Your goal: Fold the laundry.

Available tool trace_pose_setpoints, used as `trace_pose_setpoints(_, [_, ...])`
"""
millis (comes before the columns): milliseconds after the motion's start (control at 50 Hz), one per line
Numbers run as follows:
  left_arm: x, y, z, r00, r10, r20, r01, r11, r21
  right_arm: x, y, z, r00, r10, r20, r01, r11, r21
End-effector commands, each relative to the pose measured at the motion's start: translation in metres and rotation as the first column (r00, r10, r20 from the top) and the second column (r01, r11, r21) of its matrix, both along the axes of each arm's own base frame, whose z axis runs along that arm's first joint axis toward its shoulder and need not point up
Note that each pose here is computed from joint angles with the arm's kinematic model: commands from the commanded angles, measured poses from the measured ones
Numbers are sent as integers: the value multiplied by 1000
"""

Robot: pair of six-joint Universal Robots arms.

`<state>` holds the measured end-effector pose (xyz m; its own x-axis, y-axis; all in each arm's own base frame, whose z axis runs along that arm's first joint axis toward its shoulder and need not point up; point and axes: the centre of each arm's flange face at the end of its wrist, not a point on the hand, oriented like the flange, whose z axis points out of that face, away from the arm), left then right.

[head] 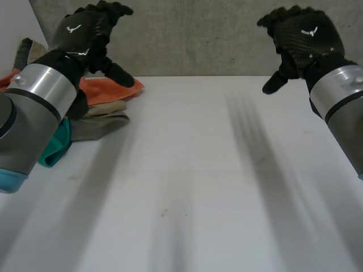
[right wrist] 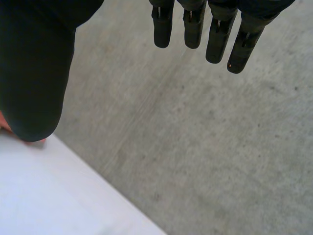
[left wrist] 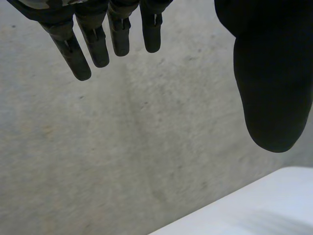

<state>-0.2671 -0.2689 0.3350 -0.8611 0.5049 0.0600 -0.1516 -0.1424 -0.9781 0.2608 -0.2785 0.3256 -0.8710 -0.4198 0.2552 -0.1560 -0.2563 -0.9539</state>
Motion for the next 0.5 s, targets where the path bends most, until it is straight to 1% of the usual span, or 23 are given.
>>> trace_pose_setpoints(20, [32, -29, -21, 983, 134, 126, -135, 991, 0, -3, 3, -26, 992, -6, -125, 17, 996, 86])
trace_pose_setpoints(60, [35, -34, -29, 975, 148, 167, -150, 989, 0, -5, -1, -38, 989, -14, -147, 31, 993, 117])
trace_pose_setpoints(80, [36, -40, -40, 964, 156, 213, -160, 987, 5, -6, -3, -41, 988, -16, -151, 35, 992, 125])
trace_pose_setpoints(120, [37, -47, -50, 953, 164, 254, -170, 985, 1, -9, -7, -49, 987, -22, -159, 45, 989, 144])
trace_pose_setpoints(160, [44, -63, -59, 936, 201, 291, -201, 979, -29, -9, -9, -52, 986, -23, -164, 48, 987, 154])
trace_pose_setpoints(200, [53, -77, -63, 924, 239, 298, -233, 971, -56, -9, -11, -59, 985, -22, -170, 51, 984, 169])
trace_pose_setpoints(220, [62, -93, -68, 912, 279, 301, -264, 960, -92, -9, -12, -60, 985, -23, -172, 53, 984, 171])
trace_pose_setpoints(260, [69, -110, -74, 903, 316, 292, -291, 948, -127, -8, -14, -64, 984, -20, -175, 52, 982, 179])
trace_pose_setpoints(280, [73, -126, -78, 898, 341, 279, -306, 938, -159, -8, -14, -65, 984, -19, -178, 52, 982, 183])
trace_pose_setpoints(340, [81, -159, -91, 888, 376, 264, -332, 922, -199, -7, -14, -68, 984, -15, -180, 49, 981, 189])
trace_pose_setpoints(400, [85, -181, -102, 881, 395, 260, -345, 913, -217, -7, -15, -70, 983, -14, -182, 50, 980, 194])
trace_pose_setpoints(420, [91, -195, -110, 872, 412, 266, -359, 906, -226, -7, -15, -71, 983, -14, -183, 50, 979, 195])
trace_pose_setpoints(480, [105, -216, -118, 847, 453, 279, -390, 885, -256, -7, -16, -74, 982, -14, -187, 52, 978, 203])
trace_pose_setpoints(500, [113, -228, -123, 830, 474, 294, -401, 873, -277, -7, -17, -74, 982, -14, -187, 52, 978, 203])
